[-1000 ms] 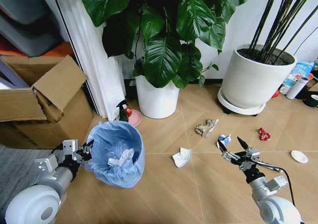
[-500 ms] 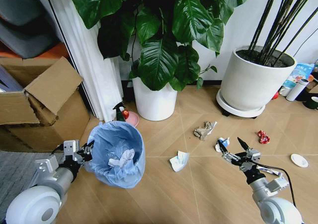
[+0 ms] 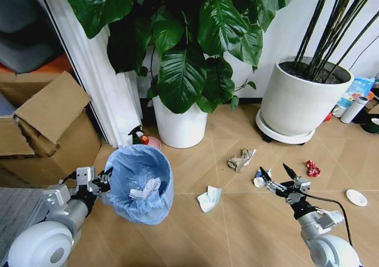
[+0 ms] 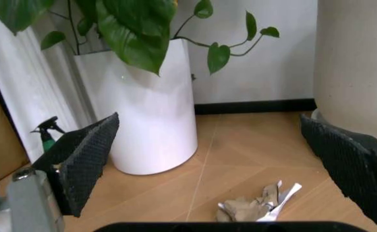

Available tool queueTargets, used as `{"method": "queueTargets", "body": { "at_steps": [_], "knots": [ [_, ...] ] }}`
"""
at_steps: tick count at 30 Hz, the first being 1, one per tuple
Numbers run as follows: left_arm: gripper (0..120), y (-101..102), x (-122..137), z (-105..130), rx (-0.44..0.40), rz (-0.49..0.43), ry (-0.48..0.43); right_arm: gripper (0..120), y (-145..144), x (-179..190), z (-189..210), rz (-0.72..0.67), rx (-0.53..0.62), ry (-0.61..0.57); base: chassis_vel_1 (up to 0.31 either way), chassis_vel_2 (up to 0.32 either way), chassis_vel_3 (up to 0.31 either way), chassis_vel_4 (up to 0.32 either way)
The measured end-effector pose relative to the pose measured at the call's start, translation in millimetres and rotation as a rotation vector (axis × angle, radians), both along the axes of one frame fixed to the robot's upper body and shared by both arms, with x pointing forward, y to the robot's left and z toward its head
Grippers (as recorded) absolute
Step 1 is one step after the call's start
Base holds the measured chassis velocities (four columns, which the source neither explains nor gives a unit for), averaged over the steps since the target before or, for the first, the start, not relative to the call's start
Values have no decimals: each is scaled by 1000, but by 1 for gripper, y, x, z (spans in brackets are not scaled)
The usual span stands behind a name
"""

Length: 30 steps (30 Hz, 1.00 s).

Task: Pick up the trash bin and place the garbage on the floor into it.

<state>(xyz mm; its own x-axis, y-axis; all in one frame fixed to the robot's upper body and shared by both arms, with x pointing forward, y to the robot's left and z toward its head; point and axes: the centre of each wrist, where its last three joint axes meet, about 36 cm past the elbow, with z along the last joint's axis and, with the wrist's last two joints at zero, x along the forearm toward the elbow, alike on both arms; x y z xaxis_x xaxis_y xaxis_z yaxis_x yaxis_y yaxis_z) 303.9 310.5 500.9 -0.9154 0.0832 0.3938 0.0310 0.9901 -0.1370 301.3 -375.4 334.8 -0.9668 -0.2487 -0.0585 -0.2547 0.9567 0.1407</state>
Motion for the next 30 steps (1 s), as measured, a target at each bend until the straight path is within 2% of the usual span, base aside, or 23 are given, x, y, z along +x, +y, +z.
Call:
{"method": "queueTargets", "body": {
  "at_steps": [10,14,17,19,22,29,30],
  "knots": [
    [0,-2,-1,-2,-8,-3,7,100,0,4,-13,7,13,22,-105,-1,110,-1],
    [0,-3,-2,-2,-10,-6,9,100,2,9,-32,20,21,48,-114,-22,125,-5],
    [0,-2,-2,-1,-10,-5,10,100,5,12,-62,48,16,100,-118,-9,117,6],
    [0,-2,-2,-1,-10,-6,11,100,6,12,-66,54,16,106,-108,-18,107,4],
    [0,-2,-2,-2,-7,-9,15,100,17,12,-94,100,16,146,-39,11,42,-6],
    [0,-1,0,-1,2,-17,23,100,43,14,-124,177,32,225,0,0,0,0],
    [0,0,0,-2,3,-18,26,100,57,14,-132,201,53,257,0,0,0,0]
  ]
}}
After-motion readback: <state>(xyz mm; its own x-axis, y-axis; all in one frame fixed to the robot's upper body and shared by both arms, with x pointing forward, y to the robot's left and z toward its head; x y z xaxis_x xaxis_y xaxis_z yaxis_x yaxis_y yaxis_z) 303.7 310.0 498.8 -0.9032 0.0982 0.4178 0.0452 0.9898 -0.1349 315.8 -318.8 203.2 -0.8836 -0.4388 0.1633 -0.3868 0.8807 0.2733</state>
